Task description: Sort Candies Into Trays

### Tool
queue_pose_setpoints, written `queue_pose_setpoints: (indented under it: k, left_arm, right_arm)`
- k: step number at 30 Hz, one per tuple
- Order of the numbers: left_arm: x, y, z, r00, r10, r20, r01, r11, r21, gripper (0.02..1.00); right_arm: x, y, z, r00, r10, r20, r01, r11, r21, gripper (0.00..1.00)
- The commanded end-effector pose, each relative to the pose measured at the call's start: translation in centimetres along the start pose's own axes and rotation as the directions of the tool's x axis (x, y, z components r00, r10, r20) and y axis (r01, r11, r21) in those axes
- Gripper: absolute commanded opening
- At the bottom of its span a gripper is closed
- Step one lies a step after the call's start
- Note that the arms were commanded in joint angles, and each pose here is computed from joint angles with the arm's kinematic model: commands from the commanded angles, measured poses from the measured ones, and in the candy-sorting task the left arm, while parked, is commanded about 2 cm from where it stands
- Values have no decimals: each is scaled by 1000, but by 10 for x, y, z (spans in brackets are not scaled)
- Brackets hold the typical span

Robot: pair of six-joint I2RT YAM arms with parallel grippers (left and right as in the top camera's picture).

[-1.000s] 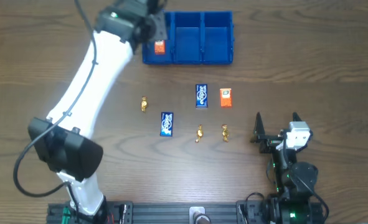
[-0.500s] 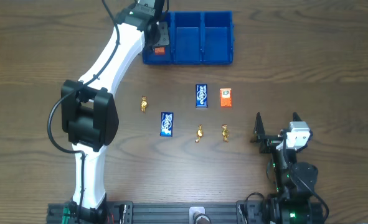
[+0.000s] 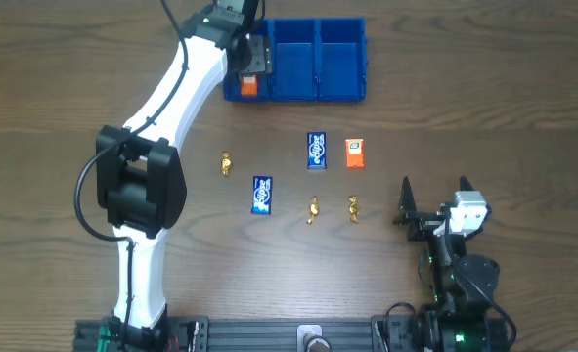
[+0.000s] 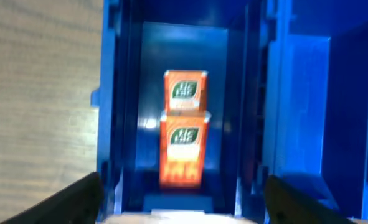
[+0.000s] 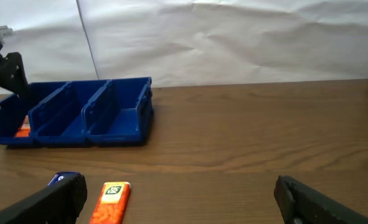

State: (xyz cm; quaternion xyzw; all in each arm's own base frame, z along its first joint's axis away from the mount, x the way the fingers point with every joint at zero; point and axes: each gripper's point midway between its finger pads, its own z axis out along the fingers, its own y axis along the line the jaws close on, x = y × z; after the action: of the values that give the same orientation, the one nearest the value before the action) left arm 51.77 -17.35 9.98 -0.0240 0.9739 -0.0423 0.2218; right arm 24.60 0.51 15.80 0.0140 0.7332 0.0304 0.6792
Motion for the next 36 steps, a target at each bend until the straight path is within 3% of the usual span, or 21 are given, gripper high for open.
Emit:
queue_pose_setpoints:
  k: [1, 4, 8, 16, 25, 36]
  left_arm:
    - [-16, -34, -61, 996, -10, 89, 8, 1000, 15, 858]
    - [-5, -69, -91, 994, -2, 111, 1, 1000, 1, 862]
    - [33, -131, -105, 994, 30, 104, -36, 998, 51, 864]
    - [123, -209, -73, 997, 64, -49, -58, 992, 109, 871]
    - [194, -224, -9, 971, 86, -225, -74, 995, 62, 860]
    - [210, -218, 16, 959, 83, -270, -79, 997, 24, 836]
  right_arm:
    - [1, 0, 0, 1000, -15, 0, 15, 1000, -3, 998]
    - [1, 0, 0, 1000, -15, 0, 15, 1000, -3, 998]
    - [1, 0, 0, 1000, -15, 0, 15, 1000, -3, 998]
    - [1, 0, 0, 1000, -15, 0, 15, 1000, -3, 998]
    - [1, 0, 0, 1000, -15, 0, 15, 1000, -3, 998]
    - [1, 0, 0, 1000, -15, 0, 15, 1000, -3, 998]
